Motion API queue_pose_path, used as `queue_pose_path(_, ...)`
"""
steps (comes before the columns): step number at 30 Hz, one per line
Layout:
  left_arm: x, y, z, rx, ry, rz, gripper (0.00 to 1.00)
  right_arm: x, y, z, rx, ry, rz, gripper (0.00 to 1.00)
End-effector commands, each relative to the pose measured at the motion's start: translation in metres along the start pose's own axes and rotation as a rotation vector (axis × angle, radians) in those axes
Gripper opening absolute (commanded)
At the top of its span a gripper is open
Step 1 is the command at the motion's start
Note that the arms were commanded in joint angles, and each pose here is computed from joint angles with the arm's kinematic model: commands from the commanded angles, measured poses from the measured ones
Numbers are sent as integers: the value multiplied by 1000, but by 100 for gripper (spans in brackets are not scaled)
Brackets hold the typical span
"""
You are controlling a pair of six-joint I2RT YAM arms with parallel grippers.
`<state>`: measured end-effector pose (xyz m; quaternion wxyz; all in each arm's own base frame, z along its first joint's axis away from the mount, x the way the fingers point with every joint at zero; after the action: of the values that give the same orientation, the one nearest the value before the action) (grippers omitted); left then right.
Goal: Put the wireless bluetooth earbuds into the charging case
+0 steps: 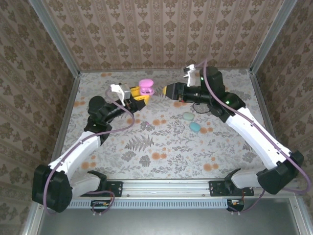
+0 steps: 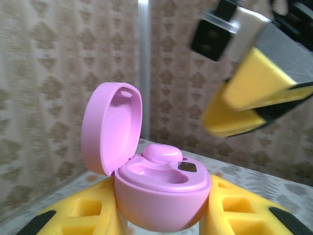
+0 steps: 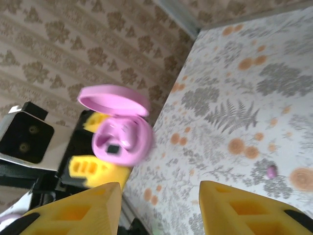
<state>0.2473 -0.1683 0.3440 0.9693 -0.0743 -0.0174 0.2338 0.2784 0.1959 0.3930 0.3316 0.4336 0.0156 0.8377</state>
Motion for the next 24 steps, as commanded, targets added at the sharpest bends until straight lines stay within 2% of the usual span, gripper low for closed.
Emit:
queue_pose_path(1, 8, 17, 8, -18, -46, 136, 32, -39, -6, -5, -34, -59, -190, 47)
queue_pose_path(3, 10, 26, 12, -26, -61, 182, 32, -65, -28, -16, 46, -81, -282, 46)
queue_pose_path(6, 8, 36, 20, -40, -86, 227, 32, -99, -73, -33, 200, -130, -319, 42)
queue_pose_path(14, -4, 48, 35, -41, -139, 239, 33, -145, -184, -88, 519, -137, -415, 40)
queue_pose_path(19, -9, 52, 38, -45, -150, 233, 33, -150, -222, -112, 605, -134, -409, 37)
queue_pose_path(24, -9, 52, 38, -37, -160, 231, 32, -155, -237, -128, 656, -129, -445, 36)
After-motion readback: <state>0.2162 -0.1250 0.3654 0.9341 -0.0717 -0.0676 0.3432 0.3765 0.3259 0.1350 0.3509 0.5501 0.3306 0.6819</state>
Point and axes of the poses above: each hand's point on the last joint's axis, 136 mm out from that joint toward the fingers, its own y axis back along the fingers, its own x axis along the line the jaws close on, z = x × y, the point moved 8 cm from there along y, back along the fingers, and after that the axes turned 1 degree about -y, right-handed, at the moved point
